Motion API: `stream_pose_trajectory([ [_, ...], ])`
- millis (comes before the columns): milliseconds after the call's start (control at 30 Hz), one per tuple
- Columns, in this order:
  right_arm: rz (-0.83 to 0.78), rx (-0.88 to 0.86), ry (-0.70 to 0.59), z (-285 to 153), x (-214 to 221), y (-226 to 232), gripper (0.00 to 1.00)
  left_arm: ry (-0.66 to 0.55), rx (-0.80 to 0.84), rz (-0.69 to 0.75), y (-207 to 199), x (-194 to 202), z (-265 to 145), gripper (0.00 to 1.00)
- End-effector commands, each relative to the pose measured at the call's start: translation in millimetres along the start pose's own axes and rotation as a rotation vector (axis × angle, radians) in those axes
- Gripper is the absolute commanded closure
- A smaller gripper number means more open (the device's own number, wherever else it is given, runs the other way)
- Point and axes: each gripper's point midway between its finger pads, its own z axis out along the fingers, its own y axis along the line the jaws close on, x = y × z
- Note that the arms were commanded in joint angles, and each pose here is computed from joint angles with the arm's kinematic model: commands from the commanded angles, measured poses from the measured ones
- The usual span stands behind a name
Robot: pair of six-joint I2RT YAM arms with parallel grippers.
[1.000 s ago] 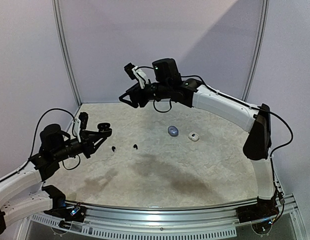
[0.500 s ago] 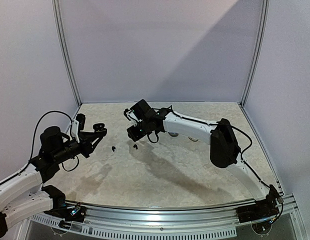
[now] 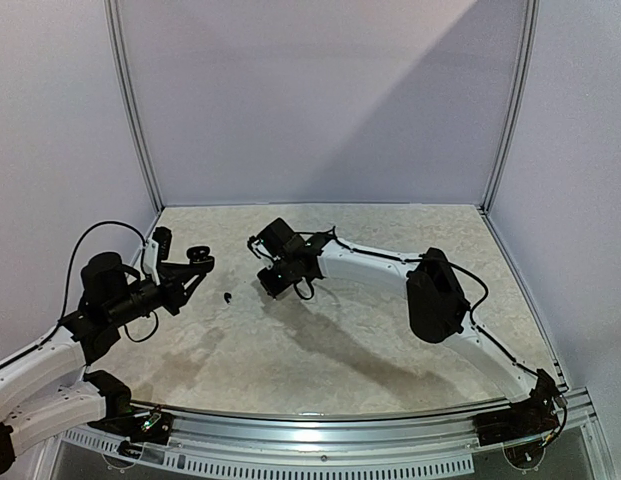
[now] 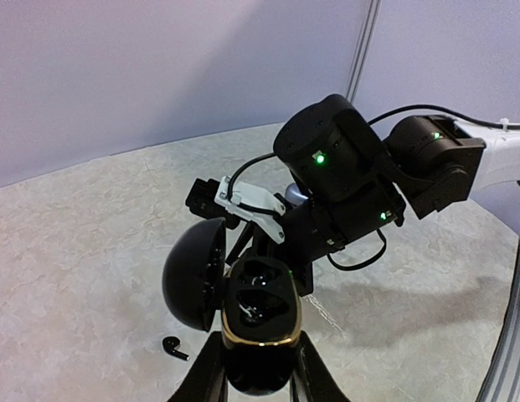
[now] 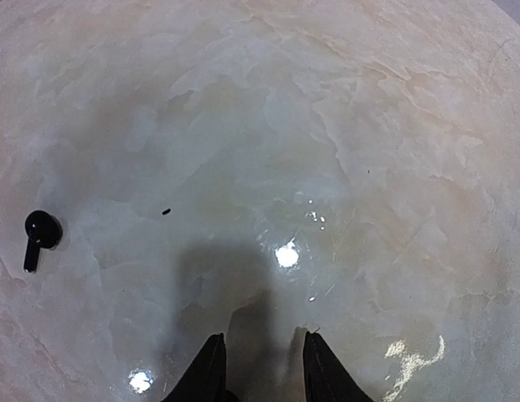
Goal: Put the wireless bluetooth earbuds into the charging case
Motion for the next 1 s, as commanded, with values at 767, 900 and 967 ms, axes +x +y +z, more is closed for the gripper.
stream_pose_trajectory([
  [767,-0.175,-0.257,0.171,-32,39,51,0.72,-0.014,0.001,0.028,4,3,0,1.00],
  [900,-0.293,-0.332,0.172,-44,40,59,0.63,-0.017,0.006,0.030,3,2,0,1.00],
  [967,-0.351,-0.316,0.182,-43,44,54,0.60,-0.014,0.007,0.031,3,3,0,1.00],
])
